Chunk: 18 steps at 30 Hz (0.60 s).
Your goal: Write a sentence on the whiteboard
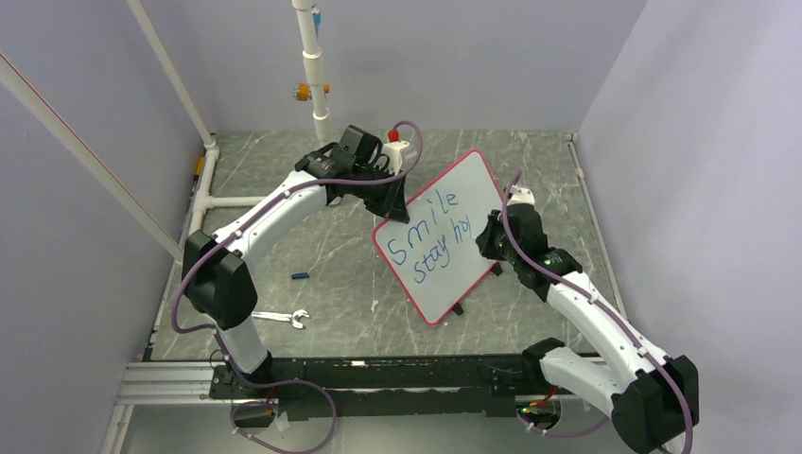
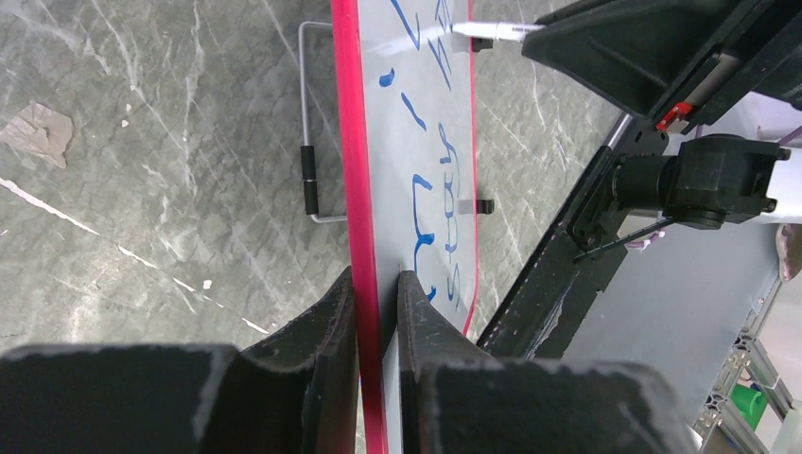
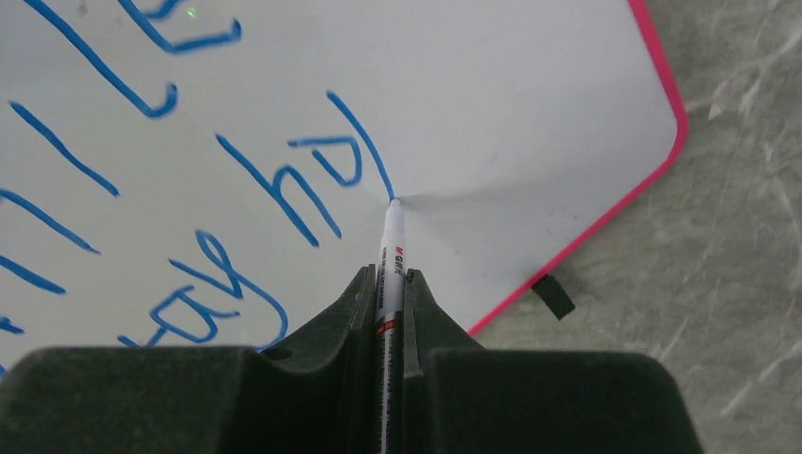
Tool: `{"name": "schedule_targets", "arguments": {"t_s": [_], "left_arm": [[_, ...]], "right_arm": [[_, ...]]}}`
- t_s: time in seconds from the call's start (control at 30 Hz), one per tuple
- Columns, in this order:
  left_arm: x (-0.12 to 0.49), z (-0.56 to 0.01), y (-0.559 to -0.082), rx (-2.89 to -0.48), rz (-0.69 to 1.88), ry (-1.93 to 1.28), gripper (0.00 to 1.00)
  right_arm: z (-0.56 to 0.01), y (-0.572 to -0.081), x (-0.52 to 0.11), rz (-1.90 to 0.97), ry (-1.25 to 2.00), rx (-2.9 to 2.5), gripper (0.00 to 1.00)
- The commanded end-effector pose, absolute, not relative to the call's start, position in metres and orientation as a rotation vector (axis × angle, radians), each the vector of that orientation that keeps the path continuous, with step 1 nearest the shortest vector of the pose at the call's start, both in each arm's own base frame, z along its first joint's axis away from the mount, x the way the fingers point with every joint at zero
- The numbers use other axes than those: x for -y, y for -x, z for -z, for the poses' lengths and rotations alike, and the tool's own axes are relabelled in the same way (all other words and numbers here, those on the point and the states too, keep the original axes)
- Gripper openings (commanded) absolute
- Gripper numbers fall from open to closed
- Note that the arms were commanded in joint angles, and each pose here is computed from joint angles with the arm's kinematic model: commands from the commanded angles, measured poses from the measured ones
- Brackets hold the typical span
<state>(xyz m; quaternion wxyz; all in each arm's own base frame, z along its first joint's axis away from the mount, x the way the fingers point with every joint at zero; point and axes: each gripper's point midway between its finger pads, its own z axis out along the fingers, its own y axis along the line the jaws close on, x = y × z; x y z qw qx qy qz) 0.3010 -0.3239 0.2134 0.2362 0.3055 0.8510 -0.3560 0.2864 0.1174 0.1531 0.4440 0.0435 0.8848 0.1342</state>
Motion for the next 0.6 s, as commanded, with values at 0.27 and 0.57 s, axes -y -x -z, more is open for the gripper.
{"name": "schedule_targets", "arguments": {"t_s": [0.27,0.57], "left_arm": [[0.331,-0.218,-0.293,-2.274,0.957,-0.947,0.00],[0.330,-0.219,-0.293,-2.274,0.952,-0.945,0.00]], "right_arm": [[-0.175,-0.266,-0.108,-0.354,-0.166,-2.171,0.00],[-0.213,-0.292,-0.118,-0.375,-0.128,-2.078,0.00]]}}
